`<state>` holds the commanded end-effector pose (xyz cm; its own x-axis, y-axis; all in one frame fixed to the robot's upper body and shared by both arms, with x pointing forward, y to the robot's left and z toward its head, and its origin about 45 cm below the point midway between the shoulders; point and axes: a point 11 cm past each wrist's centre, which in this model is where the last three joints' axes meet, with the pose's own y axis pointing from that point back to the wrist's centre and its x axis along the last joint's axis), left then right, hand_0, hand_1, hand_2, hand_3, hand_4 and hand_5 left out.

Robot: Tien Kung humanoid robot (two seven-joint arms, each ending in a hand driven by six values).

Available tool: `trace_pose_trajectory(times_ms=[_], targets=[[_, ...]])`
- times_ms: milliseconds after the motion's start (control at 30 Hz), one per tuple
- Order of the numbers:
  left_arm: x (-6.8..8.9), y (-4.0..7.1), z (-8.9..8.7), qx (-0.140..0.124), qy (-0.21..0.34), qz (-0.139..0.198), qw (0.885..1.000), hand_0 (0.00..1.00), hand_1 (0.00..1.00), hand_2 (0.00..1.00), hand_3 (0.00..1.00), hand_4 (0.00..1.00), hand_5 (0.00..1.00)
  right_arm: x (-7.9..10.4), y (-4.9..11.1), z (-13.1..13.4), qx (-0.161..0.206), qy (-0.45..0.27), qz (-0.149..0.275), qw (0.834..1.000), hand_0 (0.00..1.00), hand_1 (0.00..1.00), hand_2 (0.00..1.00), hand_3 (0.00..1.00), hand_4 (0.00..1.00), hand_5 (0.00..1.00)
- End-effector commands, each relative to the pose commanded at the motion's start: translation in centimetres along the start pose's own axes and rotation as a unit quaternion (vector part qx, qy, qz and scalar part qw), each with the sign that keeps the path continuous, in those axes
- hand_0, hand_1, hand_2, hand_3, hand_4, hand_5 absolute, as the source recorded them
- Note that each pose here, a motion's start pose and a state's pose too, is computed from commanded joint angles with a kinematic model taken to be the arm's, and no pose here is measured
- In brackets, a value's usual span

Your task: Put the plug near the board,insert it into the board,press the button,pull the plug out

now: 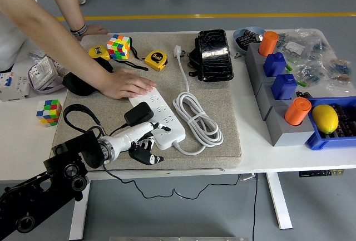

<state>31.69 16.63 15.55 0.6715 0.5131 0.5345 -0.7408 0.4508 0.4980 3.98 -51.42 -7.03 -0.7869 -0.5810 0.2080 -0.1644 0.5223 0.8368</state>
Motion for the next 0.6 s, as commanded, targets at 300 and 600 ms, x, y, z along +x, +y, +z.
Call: trace_pose_trajectory(times_ms=[300, 600], targets=[[1.0, -0.1, -0.3, -0.065, 0.107, 0.063, 0.99, 0.124, 0.057, 0.19, 0.614, 0.73, 0.18, -0.1, 0.0, 0.0, 0.0, -0.001, -0.001, 1.0, 0.49, 0.539, 0.525, 0.509, 0.812, 0.336], [2.0, -0.2, -1.6, -0.101, 0.222, 0.134, 0.961, 0.185, 0.134, 0.242, 0.532, 0.765, 0.247, -0.1, 0.0, 0.1, -0.002, 0.0, -0.001, 1.0, 0.489, 0.538, 0.525, 0.509, 0.812, 0.336]])
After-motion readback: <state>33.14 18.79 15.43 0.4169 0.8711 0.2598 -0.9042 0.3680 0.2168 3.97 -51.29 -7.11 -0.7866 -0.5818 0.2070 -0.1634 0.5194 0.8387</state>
